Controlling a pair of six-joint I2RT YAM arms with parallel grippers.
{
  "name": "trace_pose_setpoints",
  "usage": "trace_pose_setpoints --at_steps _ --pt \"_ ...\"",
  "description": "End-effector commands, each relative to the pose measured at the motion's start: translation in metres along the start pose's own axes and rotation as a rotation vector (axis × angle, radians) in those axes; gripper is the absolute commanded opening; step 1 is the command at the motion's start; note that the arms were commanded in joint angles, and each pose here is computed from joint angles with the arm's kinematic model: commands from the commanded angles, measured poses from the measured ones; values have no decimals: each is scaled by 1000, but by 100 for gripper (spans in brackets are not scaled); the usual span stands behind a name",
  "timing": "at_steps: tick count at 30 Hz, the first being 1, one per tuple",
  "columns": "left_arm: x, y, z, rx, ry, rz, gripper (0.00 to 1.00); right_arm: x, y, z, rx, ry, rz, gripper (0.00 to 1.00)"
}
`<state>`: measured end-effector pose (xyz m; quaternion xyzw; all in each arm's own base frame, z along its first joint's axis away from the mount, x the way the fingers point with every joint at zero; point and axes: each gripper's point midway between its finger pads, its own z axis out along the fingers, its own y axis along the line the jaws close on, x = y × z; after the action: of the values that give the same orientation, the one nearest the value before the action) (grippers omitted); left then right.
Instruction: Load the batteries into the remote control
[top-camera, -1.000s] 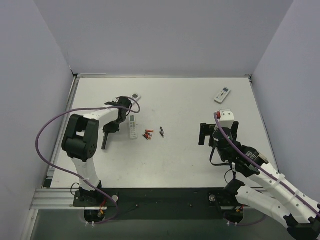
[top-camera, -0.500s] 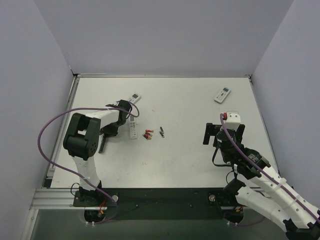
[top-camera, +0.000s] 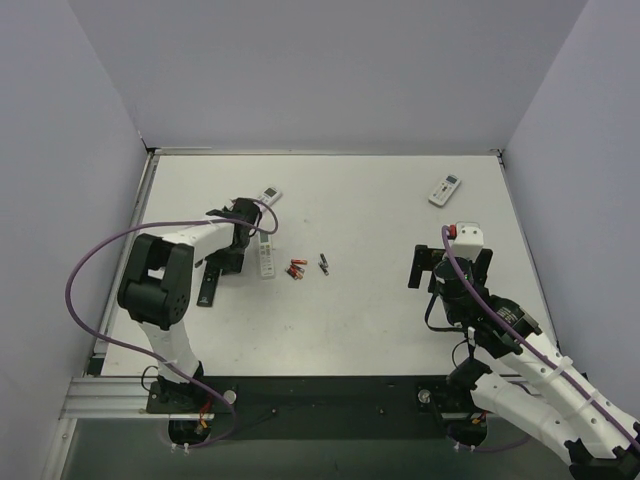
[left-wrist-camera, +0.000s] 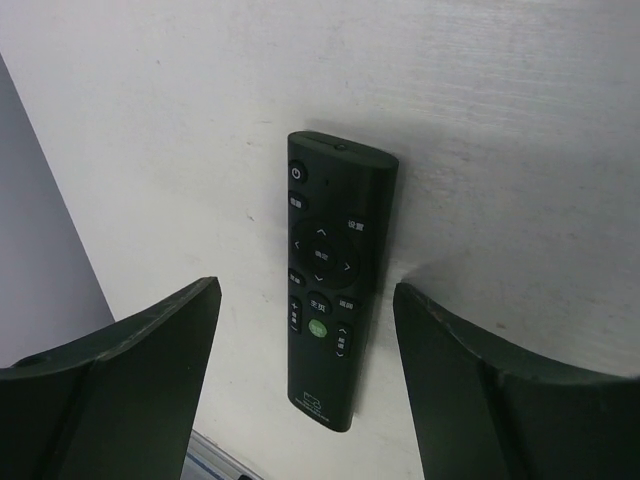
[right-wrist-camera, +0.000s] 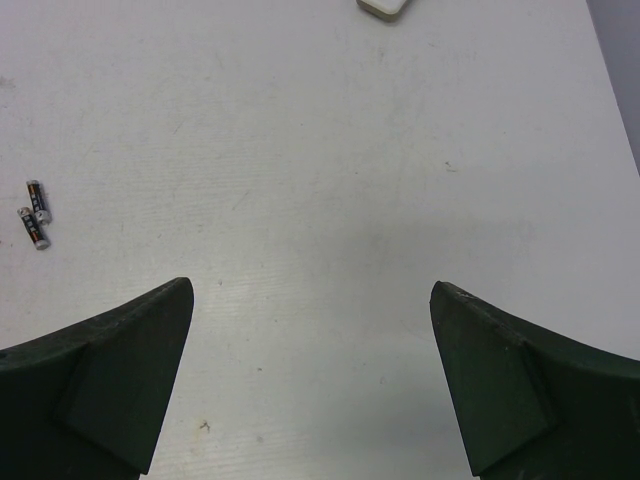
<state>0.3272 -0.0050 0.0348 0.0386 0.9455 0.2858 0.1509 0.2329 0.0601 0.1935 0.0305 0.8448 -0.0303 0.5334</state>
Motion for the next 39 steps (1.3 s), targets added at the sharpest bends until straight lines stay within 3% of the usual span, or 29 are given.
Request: trace_pose_setpoints --at_steps 1,5,8,16,26,36,39 --pt "-12 -9 -12 90 -60 -68 81 -3 -5 0 25 -5 13 100" --pt "-13 -10 -15 103 -66 -76 84 -5 -6 -1 25 -9 13 100" --pt "-15 -9 -19 116 -79 -89 97 -5 -5 -1 22 -6 19 100" --pt "-25 -5 -38 192 -143 -179 97 -11 -3 -4 7 -11 28 100" --pt "-34 -6 -60 459 -231 -380 97 -18 5 -6 -28 9 31 100" --pt "-54 -25 -103 758 -356 -451 97 -21 16 -8 -85 13 60 100" --pt "-55 -34 -108 833 -353 -521 97 -21 37 -12 -218 31 4 100"
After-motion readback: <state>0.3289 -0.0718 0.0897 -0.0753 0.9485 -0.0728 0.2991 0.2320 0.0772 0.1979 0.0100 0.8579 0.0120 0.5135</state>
